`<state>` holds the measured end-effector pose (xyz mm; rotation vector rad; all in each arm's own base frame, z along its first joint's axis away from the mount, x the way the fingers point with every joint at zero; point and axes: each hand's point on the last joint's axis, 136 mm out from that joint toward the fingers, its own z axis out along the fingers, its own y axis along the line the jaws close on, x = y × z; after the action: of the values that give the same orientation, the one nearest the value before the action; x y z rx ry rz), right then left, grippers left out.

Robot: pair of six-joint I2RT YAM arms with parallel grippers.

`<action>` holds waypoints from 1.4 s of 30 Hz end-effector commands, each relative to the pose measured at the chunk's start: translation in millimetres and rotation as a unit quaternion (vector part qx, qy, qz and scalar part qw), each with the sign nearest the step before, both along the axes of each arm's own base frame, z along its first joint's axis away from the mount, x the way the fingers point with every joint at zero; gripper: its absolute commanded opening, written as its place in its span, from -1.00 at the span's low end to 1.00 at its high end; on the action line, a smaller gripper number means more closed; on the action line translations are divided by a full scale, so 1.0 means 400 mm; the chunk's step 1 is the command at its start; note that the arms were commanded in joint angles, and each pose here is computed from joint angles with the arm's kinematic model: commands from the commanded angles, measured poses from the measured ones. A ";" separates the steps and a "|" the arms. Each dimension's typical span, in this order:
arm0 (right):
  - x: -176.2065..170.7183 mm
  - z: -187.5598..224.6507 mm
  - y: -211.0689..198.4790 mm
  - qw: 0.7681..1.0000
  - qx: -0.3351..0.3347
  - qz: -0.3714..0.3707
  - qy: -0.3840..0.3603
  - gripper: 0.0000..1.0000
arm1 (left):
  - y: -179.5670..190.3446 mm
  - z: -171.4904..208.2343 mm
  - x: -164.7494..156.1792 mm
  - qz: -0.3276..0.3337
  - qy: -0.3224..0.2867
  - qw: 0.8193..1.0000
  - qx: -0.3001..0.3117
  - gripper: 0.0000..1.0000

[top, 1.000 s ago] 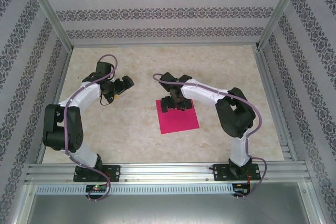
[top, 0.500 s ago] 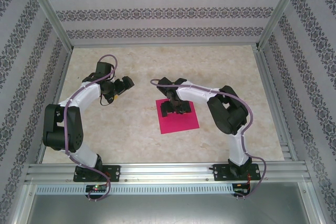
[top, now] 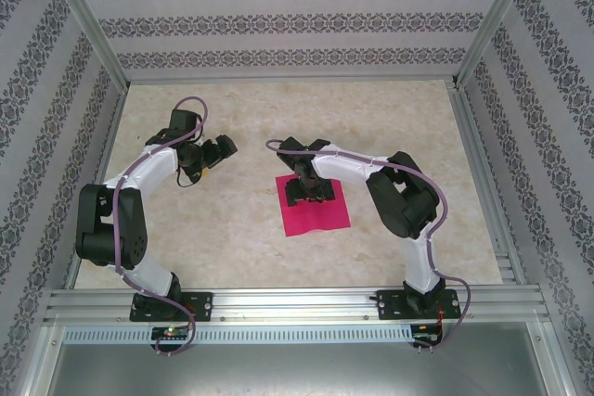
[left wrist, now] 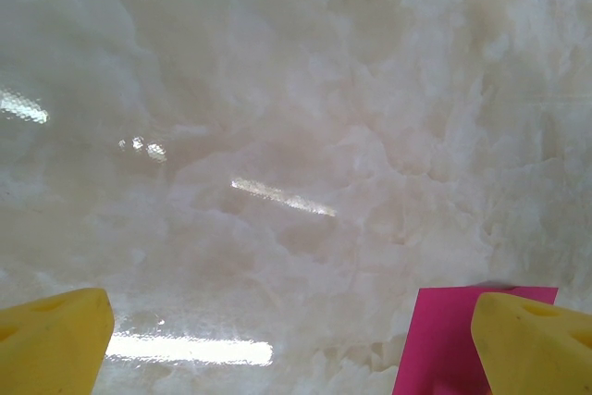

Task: Fold a paper plane with a square sheet of paper (pick it up from the middle)
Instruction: Fold the square sheet of paper in half at the center of the table.

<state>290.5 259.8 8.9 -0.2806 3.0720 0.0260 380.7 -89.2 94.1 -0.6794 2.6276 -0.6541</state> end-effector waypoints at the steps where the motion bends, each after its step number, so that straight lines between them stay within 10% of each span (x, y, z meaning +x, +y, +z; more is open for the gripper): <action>1: -0.040 -0.094 -0.048 0.998 -0.036 -0.013 0.039 0.58 | 0.010 -0.004 -0.010 -0.005 0.006 1.000 0.001 1.00; 12: 0.030 0.086 0.124 0.986 0.162 -0.003 -0.036 -0.18 | -0.003 -0.003 -0.015 -0.007 0.007 1.000 -0.012 1.00; 21: 0.058 0.303 0.261 0.889 0.455 0.000 -0.056 -0.43 | -0.043 -0.008 -0.026 -0.027 0.009 0.999 -0.022 1.00; 42: 0.101 0.058 0.050 0.973 0.214 -0.058 -0.066 0.03 | -0.137 -0.017 -0.032 -0.052 0.012 0.998 -0.032 1.00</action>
<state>322.8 297.8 35.0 -0.0563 2.8458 0.7904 362.8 -136.0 84.0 -0.5797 2.7167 -0.7383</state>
